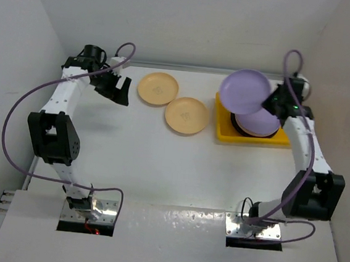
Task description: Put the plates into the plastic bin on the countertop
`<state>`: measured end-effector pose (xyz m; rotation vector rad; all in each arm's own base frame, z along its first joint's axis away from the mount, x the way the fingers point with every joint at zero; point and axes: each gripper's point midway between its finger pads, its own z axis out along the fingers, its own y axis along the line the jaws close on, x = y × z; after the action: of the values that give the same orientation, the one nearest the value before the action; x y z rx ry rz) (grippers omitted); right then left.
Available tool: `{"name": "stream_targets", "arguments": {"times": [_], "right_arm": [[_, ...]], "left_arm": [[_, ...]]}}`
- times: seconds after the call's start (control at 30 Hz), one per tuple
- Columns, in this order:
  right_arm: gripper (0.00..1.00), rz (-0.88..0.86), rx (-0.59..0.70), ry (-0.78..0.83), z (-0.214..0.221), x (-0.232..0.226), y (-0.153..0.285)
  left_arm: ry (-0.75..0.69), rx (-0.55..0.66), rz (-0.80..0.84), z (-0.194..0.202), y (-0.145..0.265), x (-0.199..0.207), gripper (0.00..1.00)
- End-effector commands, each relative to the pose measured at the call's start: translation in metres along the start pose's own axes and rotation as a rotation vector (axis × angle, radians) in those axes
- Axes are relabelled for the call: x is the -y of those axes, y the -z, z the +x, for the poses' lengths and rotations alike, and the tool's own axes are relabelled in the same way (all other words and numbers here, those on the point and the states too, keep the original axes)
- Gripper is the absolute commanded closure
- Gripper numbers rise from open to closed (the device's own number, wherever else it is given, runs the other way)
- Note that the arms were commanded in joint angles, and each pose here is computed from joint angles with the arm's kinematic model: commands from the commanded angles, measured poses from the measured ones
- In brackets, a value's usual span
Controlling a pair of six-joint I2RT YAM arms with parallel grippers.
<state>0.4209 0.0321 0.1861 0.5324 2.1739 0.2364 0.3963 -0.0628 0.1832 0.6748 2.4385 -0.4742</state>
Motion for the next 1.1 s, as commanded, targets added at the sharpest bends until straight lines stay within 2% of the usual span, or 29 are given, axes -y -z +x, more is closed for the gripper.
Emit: {"name": "stream_targets", "arguments": {"times": [0.0, 0.13, 0.3, 0.37, 0.43, 0.47, 0.53, 0.7, 0.73, 0.8, 0.87, 0.93, 0.97, 1.0, 1.07], "right_arm": [[1.00, 0.104, -0.034, -0.138, -0.006, 0.061, 0.018], [1.00, 0.216, -0.053, -0.221, -0.020, 0.123, 0.006], [1.00, 0.241, -0.114, -0.248, -0.020, 0.141, -0.019], [0.81, 0.274, -0.145, -0.256, -0.015, 0.153, -0.033], [0.56, 0.274, -0.149, -0.233, -0.017, 0.158, -0.042], [0.31, 0.288, -0.183, -0.219, -0.009, 0.162, -0.047], [0.21, 0.350, -0.211, -0.174, -0.007, 0.172, -0.051], [0.18, 0.405, -0.184, -0.048, -0.011, 0.167, -0.038], [0.18, 0.387, -0.125, 0.028, -0.025, 0.144, -0.024], [0.16, 0.418, -0.053, 0.084, -0.035, 0.131, -0.008], [0.16, 0.386, 0.035, 0.160, -0.039, 0.082, 0.008], [0.20, 0.267, 0.051, 0.184, -0.016, 0.030, 0.004], [0.24, 0.189, 0.043, 0.111, 0.000, -0.001, 0.003], [0.34, 0.119, 0.006, 0.106, 0.025, -0.025, -0.002], [0.40, 0.027, -0.100, 0.026, 0.076, -0.069, -0.013]], "left_arm": [[0.069, 0.006, -0.075, 0.003, 0.006, -0.026, 0.00], [0.092, 0.000, -0.030, 0.008, -0.002, -0.025, 0.00], [0.099, 0.002, -0.035, 0.009, 0.000, -0.028, 0.00], [0.104, -0.005, -0.032, 0.012, -0.002, -0.027, 0.00], [0.095, -0.007, -0.031, 0.014, -0.001, -0.026, 0.00], [0.093, -0.005, -0.037, 0.015, 0.001, -0.029, 0.00], [0.093, -0.001, -0.028, 0.016, 0.002, -0.026, 0.00], [0.095, -0.006, -0.031, 0.020, 0.006, -0.027, 0.00], [0.095, -0.001, -0.023, 0.019, 0.006, -0.025, 0.00], [0.095, -0.001, -0.023, 0.019, 0.006, -0.025, 0.00], [0.100, -0.004, -0.011, 0.022, 0.004, -0.023, 0.00], [0.100, -0.004, -0.011, 0.022, 0.004, -0.023, 0.00], [0.100, -0.004, -0.011, 0.022, 0.004, -0.023, 0.00], [0.100, -0.004, -0.011, 0.022, 0.004, -0.023, 0.00], [0.103, 0.004, -0.015, 0.018, 0.006, -0.024, 0.00]]}}
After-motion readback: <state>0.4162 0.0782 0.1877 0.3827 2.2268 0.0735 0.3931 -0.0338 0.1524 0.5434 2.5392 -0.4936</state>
